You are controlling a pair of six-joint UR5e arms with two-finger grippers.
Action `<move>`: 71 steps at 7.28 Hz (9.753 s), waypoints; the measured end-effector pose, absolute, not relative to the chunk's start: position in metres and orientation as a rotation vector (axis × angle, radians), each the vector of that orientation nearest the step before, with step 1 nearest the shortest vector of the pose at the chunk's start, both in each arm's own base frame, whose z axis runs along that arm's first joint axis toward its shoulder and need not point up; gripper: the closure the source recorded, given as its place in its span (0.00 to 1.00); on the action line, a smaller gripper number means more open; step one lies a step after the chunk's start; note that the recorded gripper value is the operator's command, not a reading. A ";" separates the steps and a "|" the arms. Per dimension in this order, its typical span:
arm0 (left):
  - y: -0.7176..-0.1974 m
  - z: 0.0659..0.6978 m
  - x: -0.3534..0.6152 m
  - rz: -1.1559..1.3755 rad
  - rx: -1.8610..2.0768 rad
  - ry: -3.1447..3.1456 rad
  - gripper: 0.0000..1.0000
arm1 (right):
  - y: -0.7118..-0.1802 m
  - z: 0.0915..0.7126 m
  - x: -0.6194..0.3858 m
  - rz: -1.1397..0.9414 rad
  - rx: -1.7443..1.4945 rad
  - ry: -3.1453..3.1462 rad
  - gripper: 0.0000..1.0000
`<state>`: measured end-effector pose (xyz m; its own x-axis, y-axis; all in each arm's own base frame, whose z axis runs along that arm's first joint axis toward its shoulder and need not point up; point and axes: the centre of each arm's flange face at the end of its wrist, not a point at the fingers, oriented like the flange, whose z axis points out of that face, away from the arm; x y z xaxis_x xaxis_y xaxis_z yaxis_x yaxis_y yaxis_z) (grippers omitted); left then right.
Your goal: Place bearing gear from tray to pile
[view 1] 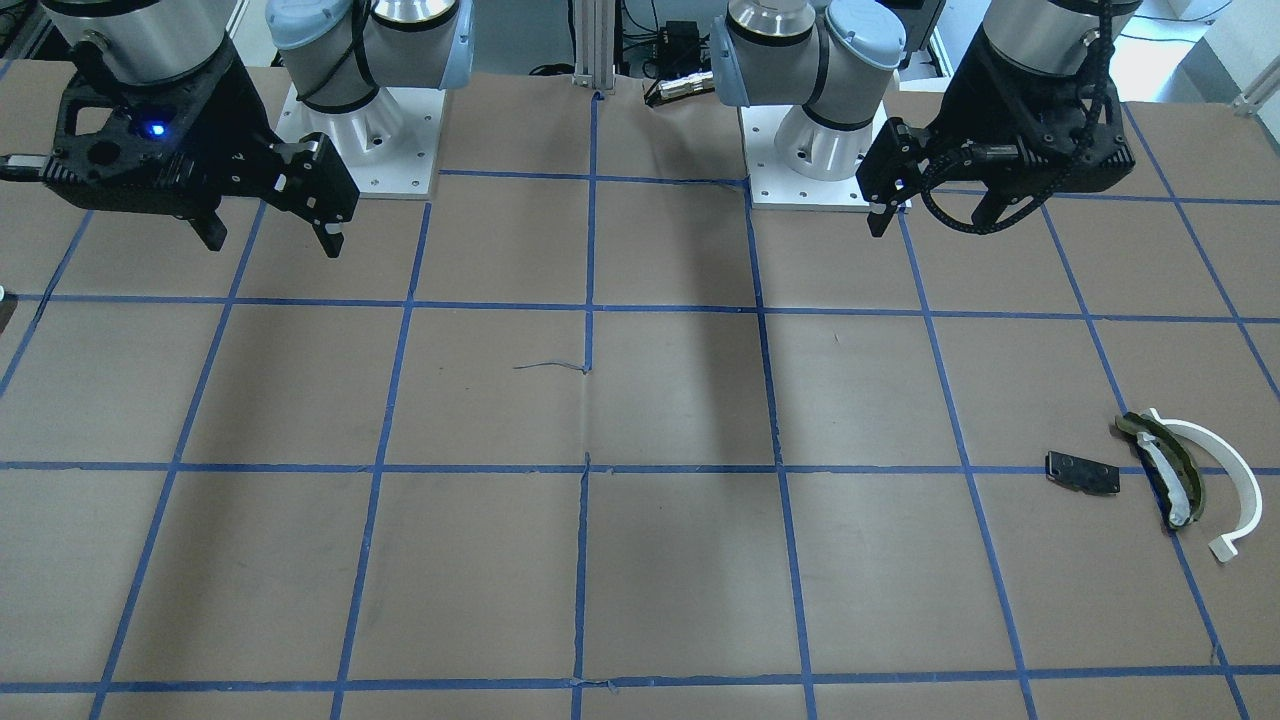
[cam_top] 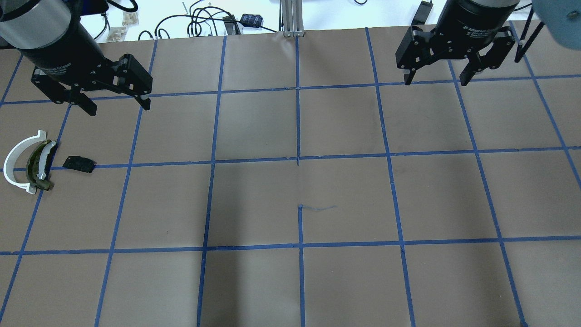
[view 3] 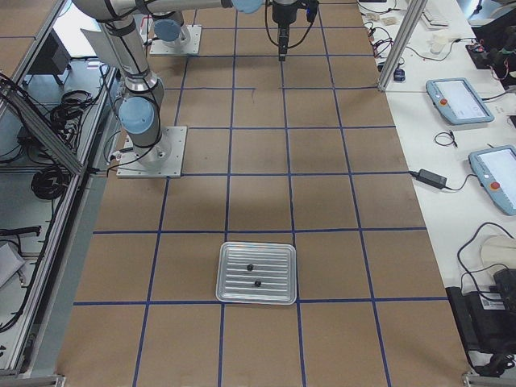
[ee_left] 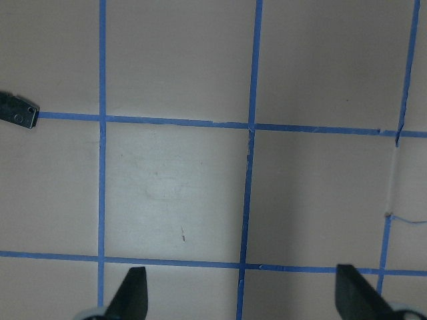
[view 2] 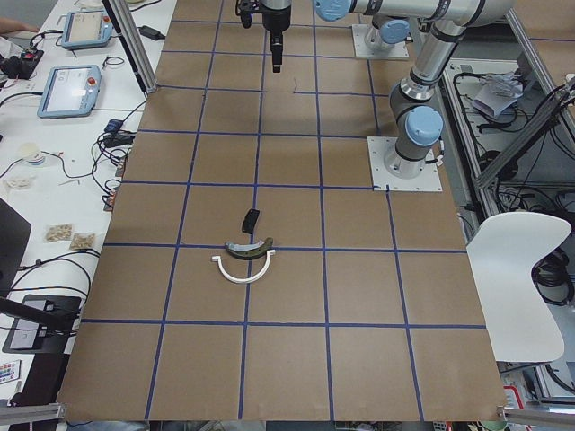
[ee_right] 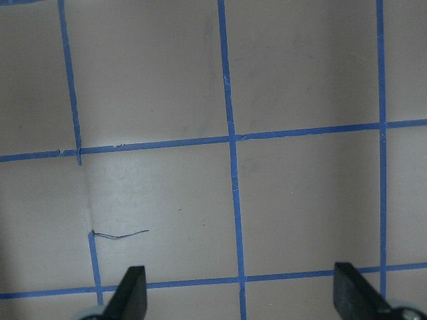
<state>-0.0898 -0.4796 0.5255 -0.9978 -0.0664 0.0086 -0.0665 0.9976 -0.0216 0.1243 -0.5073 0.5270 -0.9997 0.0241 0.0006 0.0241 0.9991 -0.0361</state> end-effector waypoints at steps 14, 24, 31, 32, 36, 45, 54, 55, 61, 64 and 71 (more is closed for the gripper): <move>-0.481 0.522 -0.090 0.025 0.109 -3.131 0.00 | -0.417 0.271 -0.430 -0.017 1.067 -2.899 0.19; -0.479 0.519 -0.090 0.014 0.109 -3.131 0.00 | -0.392 0.170 -0.478 0.075 1.076 -2.924 0.70; -0.478 0.520 -0.090 0.015 0.108 -3.131 0.00 | -0.392 0.217 -0.475 0.063 0.986 -2.878 0.88; -0.478 0.520 -0.090 0.015 0.108 -3.131 0.00 | -0.393 0.248 -0.464 0.072 0.937 -2.880 0.87; -0.478 0.522 -0.090 0.021 0.108 -3.132 0.00 | -0.419 0.411 -0.299 0.018 0.727 -2.927 0.88; -0.478 0.520 -0.090 0.015 0.105 -3.132 0.00 | -0.489 0.471 0.202 0.146 0.243 -3.112 0.86; -0.475 0.523 -0.087 0.020 0.087 -3.134 0.00 | -0.515 0.404 0.314 0.434 0.176 -3.154 0.00; -0.474 0.519 -0.089 0.007 0.080 -3.128 0.00 | -0.520 0.433 0.280 0.408 0.142 -3.143 0.00; -0.508 0.364 -0.232 0.000 -0.177 -3.107 0.02 | -0.505 0.520 0.041 0.198 0.243 -2.960 0.00; -0.506 0.259 -0.286 0.036 -0.309 -3.090 0.00 | -0.499 0.519 -0.057 0.104 0.361 -2.920 0.00; -0.504 0.172 -0.325 0.009 -0.376 -3.093 0.79 | -0.450 0.426 -0.309 0.091 0.729 -2.953 0.00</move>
<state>-0.3251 -0.5044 0.1718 -0.9705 0.2399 0.0245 0.2397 0.9708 -0.0087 -0.3095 -0.4500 0.4263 -0.8806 -0.4611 0.1098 -0.4670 0.8836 -0.0346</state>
